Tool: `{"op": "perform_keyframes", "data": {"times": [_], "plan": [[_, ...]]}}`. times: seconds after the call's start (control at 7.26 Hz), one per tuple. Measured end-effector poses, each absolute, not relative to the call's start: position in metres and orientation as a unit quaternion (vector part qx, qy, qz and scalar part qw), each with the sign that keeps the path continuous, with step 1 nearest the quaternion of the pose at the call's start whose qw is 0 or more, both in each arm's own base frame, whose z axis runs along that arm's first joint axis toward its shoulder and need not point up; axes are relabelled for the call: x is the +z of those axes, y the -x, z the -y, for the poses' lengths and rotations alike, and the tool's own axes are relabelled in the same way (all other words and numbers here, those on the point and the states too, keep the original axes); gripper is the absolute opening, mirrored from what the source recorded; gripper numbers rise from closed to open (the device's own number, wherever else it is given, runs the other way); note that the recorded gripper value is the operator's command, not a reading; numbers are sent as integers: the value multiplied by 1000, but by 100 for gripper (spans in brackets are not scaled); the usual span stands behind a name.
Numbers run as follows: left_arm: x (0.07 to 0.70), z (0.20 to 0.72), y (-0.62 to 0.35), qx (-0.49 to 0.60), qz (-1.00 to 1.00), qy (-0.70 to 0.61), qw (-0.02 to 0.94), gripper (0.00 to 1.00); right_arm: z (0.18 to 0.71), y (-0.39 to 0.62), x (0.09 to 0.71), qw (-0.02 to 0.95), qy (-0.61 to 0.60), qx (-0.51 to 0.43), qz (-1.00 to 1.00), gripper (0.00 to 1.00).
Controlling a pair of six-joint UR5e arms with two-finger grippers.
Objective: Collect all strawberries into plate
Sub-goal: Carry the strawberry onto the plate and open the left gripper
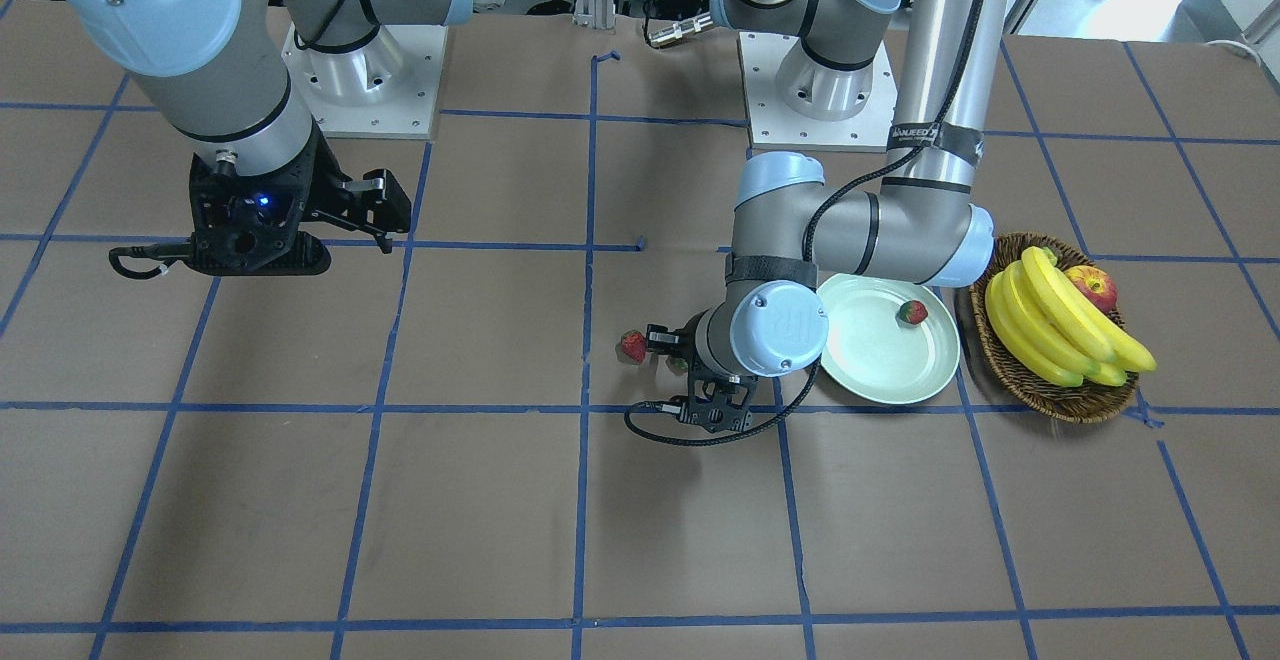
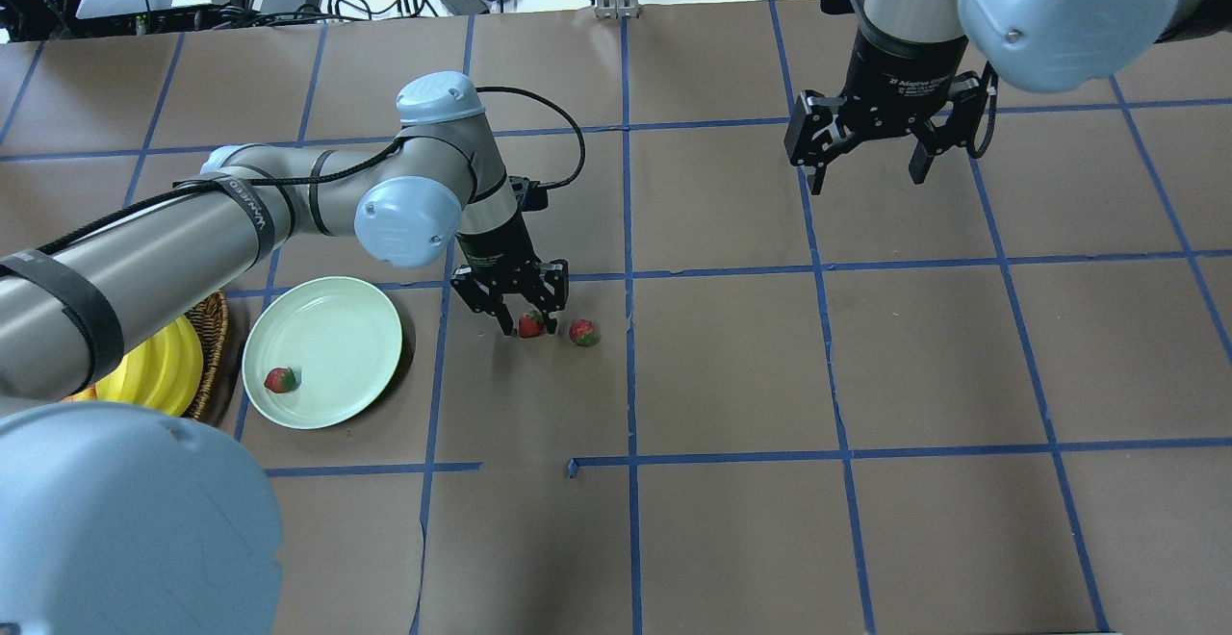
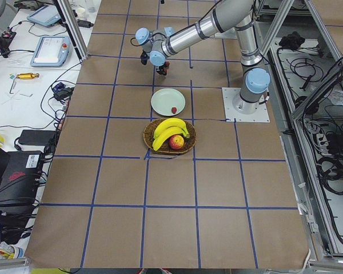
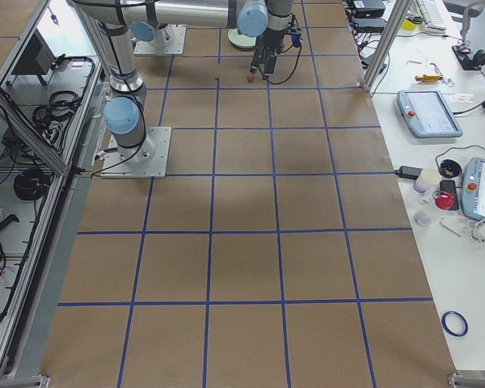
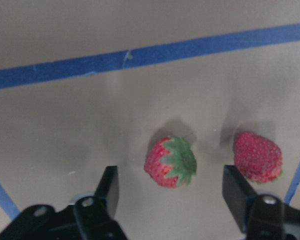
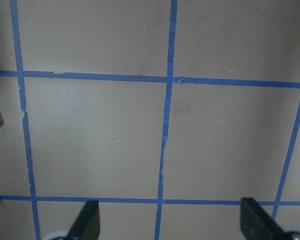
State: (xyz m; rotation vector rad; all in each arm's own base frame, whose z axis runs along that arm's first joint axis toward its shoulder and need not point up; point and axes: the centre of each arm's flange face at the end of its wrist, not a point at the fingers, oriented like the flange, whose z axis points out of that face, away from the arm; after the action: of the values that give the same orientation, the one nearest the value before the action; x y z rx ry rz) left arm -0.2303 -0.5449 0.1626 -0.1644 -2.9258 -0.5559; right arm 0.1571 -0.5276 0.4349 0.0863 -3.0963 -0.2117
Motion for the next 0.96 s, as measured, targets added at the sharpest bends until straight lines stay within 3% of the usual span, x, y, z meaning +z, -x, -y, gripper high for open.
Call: {"op": "perform_keyframes", "data": {"times": [0.41, 0.96], "plan": [[170, 547, 233, -174, 980, 63, 71, 0, 528, -157, 435, 18, -28, -68, 997, 100], [245, 568, 172, -154, 984, 84, 9, 0, 528, -157, 435, 20, -28, -67, 997, 100]]}}
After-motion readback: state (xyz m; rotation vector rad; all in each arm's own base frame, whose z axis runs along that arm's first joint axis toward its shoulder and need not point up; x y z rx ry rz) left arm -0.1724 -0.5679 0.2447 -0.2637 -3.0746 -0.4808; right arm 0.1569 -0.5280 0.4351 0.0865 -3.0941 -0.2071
